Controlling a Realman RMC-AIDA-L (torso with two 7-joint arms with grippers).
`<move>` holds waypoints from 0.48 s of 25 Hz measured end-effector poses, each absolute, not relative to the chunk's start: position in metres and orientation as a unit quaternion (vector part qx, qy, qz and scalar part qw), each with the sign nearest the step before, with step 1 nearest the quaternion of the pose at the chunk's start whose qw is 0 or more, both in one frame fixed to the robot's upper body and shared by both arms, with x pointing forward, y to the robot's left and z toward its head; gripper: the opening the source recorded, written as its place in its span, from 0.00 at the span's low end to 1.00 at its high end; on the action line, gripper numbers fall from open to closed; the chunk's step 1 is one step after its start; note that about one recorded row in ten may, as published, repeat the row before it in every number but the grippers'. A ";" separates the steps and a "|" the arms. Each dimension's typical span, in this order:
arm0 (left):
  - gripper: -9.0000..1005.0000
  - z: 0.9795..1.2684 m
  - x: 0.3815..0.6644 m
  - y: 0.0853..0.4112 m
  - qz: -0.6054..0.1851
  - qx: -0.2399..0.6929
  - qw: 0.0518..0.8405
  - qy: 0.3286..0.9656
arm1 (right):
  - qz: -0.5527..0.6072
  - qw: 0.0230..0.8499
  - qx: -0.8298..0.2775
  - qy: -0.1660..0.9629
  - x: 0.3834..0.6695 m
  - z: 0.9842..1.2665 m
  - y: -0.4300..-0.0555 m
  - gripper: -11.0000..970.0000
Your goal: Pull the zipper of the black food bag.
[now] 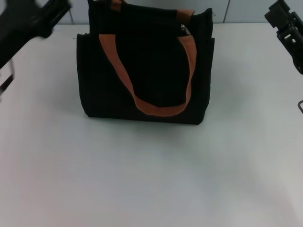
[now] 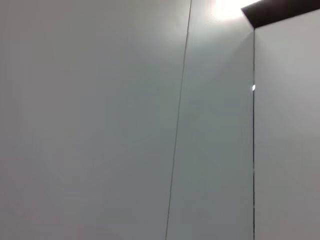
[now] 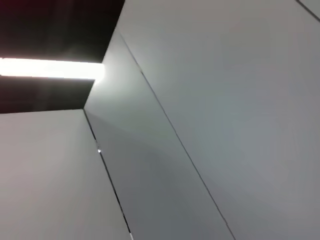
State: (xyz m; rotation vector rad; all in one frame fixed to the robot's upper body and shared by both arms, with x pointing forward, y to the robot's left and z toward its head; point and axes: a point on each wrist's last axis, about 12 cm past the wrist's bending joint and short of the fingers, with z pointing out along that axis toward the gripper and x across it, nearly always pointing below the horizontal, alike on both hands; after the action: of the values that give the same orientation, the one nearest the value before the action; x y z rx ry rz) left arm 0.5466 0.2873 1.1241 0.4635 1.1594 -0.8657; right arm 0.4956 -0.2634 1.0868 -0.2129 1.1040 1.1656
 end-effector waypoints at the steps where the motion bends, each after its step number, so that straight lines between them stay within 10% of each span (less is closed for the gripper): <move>1: 0.36 1.122 0.540 0.292 -0.392 0.207 0.727 0.524 | 0.514 0.697 -0.107 0.488 0.493 1.088 -0.265 0.51; 12: 0.80 1.075 0.448 0.306 -0.425 0.335 0.634 0.553 | 0.496 0.670 -0.226 0.505 0.482 1.078 -0.253 0.70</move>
State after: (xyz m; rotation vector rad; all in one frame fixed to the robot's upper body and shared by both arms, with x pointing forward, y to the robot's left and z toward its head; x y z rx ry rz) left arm 0.4475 0.3064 1.0748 0.7654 1.2650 -0.9720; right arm 0.4820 -0.2534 1.0785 -0.5105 1.1381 1.1172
